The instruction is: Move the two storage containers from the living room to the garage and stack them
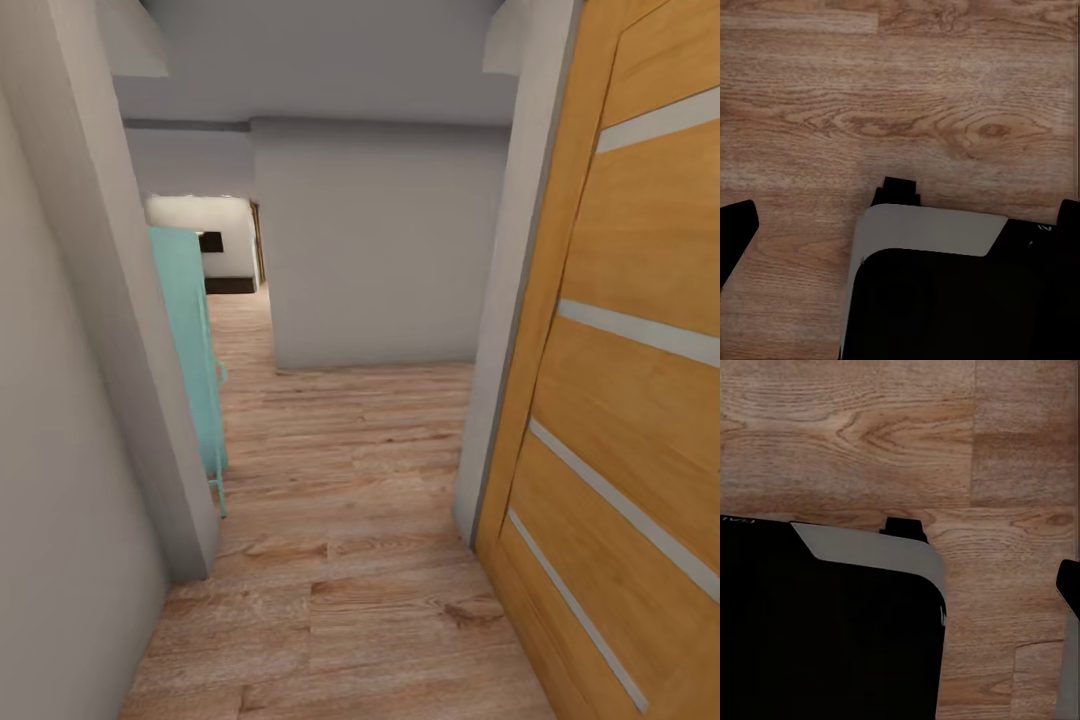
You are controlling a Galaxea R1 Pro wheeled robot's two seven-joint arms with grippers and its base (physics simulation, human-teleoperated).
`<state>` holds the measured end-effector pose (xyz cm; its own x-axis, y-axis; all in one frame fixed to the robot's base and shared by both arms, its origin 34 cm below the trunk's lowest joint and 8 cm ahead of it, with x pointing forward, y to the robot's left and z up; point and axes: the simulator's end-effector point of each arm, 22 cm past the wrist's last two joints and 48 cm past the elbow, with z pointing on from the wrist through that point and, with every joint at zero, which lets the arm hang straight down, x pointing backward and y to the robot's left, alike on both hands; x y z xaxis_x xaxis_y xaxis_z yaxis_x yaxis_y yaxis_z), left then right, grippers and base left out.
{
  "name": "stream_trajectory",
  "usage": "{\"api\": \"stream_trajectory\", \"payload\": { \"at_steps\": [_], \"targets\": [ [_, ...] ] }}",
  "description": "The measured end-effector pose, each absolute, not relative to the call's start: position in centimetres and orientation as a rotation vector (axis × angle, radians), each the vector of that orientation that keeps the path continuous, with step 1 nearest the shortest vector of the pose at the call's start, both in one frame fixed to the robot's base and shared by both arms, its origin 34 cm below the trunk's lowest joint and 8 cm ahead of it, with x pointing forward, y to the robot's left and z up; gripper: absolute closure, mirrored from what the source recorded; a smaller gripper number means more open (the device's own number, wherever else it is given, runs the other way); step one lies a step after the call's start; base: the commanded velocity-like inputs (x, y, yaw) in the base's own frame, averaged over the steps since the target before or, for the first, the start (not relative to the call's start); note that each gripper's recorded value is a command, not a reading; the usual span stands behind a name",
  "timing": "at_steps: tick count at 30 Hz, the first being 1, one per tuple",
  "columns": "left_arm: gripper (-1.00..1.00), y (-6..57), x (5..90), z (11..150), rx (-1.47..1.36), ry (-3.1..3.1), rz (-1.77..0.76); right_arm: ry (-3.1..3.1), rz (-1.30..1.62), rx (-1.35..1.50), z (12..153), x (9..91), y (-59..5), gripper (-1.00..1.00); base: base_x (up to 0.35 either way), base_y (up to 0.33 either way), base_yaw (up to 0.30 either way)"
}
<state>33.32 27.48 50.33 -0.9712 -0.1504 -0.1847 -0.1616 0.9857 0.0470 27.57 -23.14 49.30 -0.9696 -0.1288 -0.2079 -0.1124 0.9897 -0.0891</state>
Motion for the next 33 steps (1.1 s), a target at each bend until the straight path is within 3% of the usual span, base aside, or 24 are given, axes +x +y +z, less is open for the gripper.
{"api": "stream_trajectory", "payload": {
  "at_steps": [33],
  "targets": [
    [-1.00,27.50,33.32,50.33,-0.234,2.949,0.092,2.918,-0.112,-0.179,49.32,27.61,-23.06,-1.00,0.322,0.000,0.000]
  ]
}}
